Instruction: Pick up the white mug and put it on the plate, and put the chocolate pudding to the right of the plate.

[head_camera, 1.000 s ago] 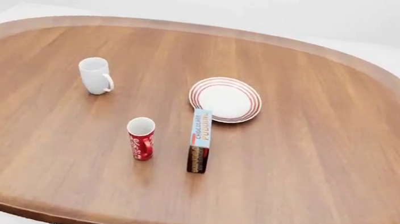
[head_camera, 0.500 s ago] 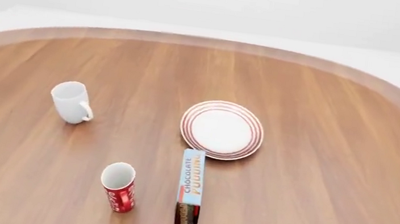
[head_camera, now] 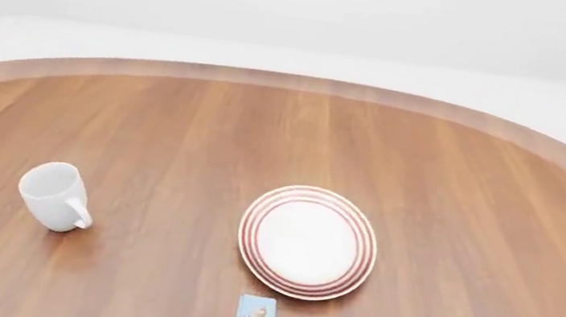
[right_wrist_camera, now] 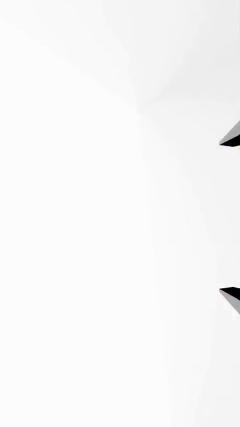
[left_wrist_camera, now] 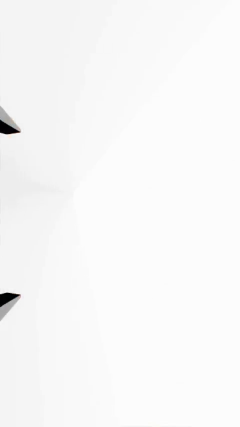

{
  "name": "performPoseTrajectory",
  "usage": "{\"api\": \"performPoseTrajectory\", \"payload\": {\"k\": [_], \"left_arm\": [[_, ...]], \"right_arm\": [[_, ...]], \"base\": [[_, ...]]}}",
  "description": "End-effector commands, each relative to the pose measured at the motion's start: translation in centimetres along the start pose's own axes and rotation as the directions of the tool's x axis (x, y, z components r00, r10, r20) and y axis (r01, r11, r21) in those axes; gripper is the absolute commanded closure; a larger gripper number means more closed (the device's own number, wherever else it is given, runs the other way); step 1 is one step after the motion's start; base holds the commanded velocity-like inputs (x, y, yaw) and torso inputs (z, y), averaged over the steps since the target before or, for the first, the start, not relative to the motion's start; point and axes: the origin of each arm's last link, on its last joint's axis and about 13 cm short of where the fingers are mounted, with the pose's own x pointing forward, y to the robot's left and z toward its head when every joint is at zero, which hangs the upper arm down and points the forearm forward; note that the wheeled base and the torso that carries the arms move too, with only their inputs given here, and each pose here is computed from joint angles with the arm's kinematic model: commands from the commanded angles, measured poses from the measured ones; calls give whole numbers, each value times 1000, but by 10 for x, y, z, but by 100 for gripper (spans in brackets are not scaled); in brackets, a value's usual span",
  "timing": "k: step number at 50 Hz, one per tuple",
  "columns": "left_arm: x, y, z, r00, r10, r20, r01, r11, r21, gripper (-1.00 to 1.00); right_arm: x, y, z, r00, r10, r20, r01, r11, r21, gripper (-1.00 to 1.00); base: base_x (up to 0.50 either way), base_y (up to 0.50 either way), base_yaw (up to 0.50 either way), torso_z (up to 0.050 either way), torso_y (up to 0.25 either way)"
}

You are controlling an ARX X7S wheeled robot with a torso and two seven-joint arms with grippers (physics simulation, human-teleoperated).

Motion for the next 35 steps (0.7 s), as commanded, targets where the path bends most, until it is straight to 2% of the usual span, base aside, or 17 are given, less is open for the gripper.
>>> {"api": "performPoseTrajectory", "payload": {"k": [1,27,35], "left_arm": [[-1,1,-1,1000,1,-14,-1,1000,21,-100],[-1,1,-1,1000,0,-16,0,1000,22,-100],[-2,1,-2,1000,-7,-20,7,1000,22,-100]], "right_arm": [[-1,-2,0,1000,6,9,-6,1000,-22,-100],[-3,1,0,1000,29,13,-28,1000,-9,-100],[-5,3,1,998,44,39,-42,998,-39,-100]], "base": [[500,-31,0,0,0],[500,-8,0,0,1],[48,107,0,0,0]]}}
